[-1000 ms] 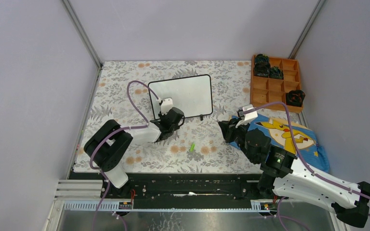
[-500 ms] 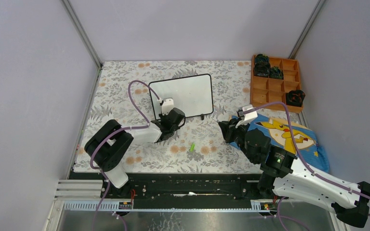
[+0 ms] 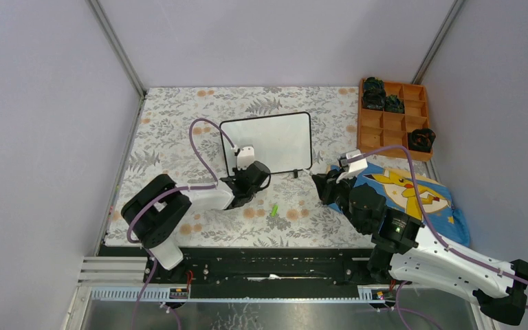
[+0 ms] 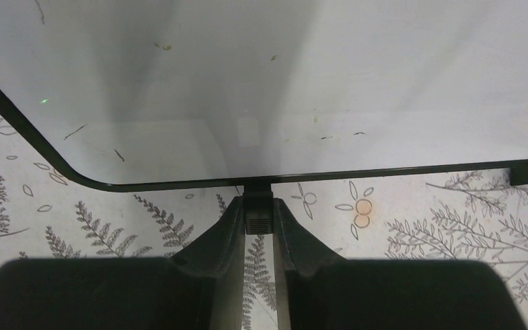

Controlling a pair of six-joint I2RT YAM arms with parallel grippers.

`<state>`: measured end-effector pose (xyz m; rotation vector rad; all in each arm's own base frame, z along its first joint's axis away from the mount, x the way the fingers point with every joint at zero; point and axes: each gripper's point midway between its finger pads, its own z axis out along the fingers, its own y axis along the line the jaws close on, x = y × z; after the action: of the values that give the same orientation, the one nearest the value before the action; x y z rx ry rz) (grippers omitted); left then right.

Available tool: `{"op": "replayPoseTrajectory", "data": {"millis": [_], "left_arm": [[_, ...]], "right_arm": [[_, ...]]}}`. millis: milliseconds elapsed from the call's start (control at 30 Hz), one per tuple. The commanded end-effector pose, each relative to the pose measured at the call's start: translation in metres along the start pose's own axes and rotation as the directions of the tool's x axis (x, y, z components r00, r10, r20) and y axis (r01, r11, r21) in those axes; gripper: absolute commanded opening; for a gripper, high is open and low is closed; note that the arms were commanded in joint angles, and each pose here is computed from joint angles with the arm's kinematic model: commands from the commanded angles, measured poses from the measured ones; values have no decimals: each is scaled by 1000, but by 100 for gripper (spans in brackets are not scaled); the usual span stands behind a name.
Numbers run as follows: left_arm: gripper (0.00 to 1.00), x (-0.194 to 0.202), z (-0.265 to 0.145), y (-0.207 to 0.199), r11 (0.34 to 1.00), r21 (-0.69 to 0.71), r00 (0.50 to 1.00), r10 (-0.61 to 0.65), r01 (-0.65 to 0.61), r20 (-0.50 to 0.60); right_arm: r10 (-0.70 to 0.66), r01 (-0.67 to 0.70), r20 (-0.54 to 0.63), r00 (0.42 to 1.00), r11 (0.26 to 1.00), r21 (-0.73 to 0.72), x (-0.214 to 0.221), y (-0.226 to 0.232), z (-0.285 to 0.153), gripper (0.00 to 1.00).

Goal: Write a sentence on the whiteboard
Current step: Move the whiteboard to the center of the board.

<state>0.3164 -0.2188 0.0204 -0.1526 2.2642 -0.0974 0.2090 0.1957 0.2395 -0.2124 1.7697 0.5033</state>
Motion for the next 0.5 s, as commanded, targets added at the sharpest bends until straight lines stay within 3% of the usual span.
{"op": "replayPoseTrajectory", "data": {"millis": [0,267,467], "left_arm": [[8,6,-14,-6,1000,15,1000,-6,6,11],[10,32,-30,-12,1000,13,1000,-28,28,-15],[20,37,-36,-14,999,1,999,-32,32,-11]], "right_arm": [[38,-38,41,998,999,5,-14,0,-2,0],[48,-48,37,998,999,0,-13,1,-2,0],[54,-54,33,998,999,-2,-12,1,-3,0]]}}
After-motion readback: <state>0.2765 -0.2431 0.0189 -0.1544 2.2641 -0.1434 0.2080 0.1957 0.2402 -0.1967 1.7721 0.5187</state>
